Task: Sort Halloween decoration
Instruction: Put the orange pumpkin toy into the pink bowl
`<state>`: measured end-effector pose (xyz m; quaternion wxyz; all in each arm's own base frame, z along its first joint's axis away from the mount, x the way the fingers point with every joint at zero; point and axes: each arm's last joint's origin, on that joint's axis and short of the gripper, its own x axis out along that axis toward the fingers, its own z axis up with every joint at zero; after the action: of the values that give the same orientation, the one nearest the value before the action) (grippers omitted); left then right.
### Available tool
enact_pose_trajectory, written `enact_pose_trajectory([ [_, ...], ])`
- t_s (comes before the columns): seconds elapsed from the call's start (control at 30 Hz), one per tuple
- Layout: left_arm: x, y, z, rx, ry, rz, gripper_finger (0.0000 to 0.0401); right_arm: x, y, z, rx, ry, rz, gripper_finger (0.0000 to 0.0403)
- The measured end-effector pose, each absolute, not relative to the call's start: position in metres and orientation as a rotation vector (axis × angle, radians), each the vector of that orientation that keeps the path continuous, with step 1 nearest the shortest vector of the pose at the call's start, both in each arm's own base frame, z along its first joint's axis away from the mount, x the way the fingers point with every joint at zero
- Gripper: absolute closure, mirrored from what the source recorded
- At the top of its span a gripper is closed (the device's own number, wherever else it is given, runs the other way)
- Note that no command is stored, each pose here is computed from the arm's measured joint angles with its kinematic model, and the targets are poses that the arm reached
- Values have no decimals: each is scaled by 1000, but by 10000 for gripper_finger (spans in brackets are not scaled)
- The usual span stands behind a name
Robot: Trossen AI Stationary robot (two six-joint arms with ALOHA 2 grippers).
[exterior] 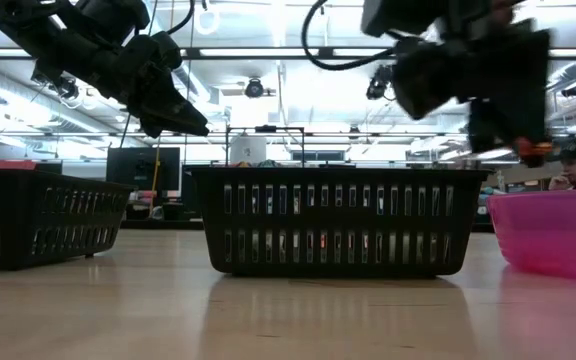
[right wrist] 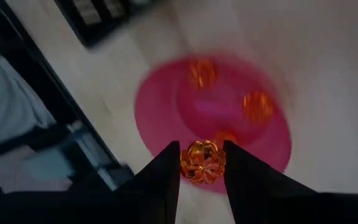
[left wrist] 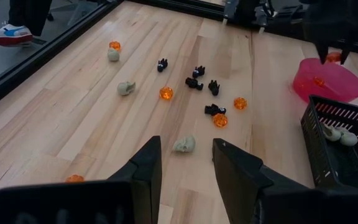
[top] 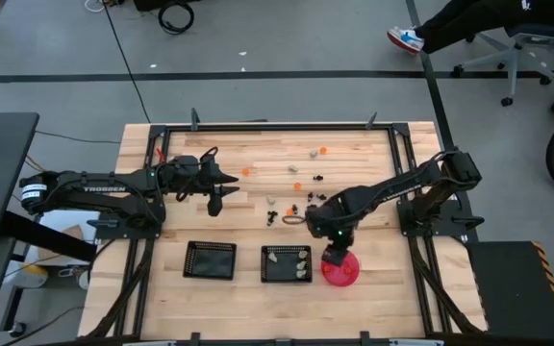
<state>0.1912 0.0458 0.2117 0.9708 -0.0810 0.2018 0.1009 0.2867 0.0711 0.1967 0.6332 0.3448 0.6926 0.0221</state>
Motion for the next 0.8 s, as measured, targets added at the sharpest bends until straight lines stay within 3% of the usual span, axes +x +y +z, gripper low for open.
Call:
enact_pose_trajectory([
  [0.2,191,46,212,-164,407,204,285,275,90,193,633,1614,-55,281],
  [0.57,191,46,212,-164,407,204,285,273,91,194,722,1672,-67,213],
  [0.8,191,46,212,-164,406,204,285,284,56,200,493,1517,-313,210],
])
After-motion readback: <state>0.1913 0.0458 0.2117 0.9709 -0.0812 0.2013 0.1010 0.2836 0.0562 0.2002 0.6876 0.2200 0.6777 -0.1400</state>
